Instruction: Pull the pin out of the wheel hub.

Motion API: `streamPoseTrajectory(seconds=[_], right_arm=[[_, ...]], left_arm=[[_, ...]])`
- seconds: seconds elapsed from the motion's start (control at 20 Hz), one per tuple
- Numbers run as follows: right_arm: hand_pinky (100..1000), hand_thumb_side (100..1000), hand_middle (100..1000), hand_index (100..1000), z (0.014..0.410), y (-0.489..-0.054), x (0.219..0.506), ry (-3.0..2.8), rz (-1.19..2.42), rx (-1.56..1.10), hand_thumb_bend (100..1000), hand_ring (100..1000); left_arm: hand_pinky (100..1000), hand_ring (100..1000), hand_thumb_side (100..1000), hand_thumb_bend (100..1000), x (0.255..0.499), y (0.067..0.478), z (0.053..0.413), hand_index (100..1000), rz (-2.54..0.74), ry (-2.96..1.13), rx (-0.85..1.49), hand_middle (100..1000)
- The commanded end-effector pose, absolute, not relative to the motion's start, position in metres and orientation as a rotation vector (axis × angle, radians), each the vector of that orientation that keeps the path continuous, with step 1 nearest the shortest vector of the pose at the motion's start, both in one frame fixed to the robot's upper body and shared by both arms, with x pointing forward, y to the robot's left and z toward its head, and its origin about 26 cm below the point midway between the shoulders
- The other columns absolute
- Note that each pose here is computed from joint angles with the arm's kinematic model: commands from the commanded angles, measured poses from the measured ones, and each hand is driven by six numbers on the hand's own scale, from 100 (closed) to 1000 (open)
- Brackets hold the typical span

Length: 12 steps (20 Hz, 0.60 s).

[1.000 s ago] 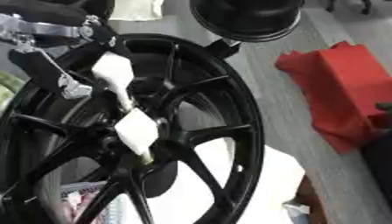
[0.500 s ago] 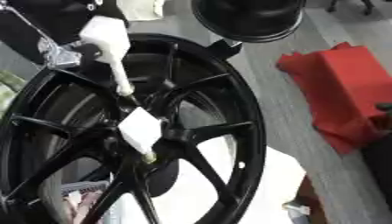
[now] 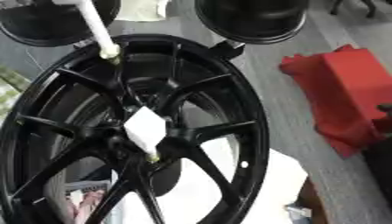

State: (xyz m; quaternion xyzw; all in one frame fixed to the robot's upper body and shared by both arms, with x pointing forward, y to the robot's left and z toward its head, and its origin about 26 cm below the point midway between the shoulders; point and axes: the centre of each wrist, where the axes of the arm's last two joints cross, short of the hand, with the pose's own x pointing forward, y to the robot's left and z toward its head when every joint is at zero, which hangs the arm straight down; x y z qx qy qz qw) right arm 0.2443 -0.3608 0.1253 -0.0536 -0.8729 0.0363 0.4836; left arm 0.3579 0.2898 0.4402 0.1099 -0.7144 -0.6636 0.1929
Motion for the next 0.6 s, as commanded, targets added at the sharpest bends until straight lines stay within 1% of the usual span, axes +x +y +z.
streamPoseTrajectory(seconds=[0.05, 0.15, 0.25, 0.35, 0.6], right_arm=[[955, 176, 511, 645, 0.135, -0.366, 0.241, -2.154, 0.099, -0.158, 140, 738], [955, 175, 511, 645, 0.135, -0.367, 0.240, -2.156, 0.093, -0.164, 140, 738], [956, 174, 511, 645, 0.135, -0.368, 0.240, -2.156, 0.084, -0.170, 141, 738], [956, 174, 512, 645, 0.136, -0.369, 0.239, -2.159, 0.076, -0.174, 141, 738], [956, 175, 512, 645, 0.137, -0.369, 0.240, -2.166, 0.064, -0.170, 138, 738]], left_arm=[[683, 485, 405, 100, 0.335, 0.326, 0.462, 335, -1.806, -2.036, 0.441, 280], [682, 484, 409, 100, 0.327, 0.345, 0.460, 335, -1.741, -2.047, 0.491, 281], [684, 482, 452, 100, 0.320, 0.366, 0.455, 334, -1.658, -2.054, 0.527, 278], [684, 481, 471, 100, 0.316, 0.388, 0.446, 334, -1.569, -2.042, 0.557, 277], [685, 482, 461, 100, 0.311, 0.428, 0.419, 336, -1.421, -1.963, 0.619, 278]])
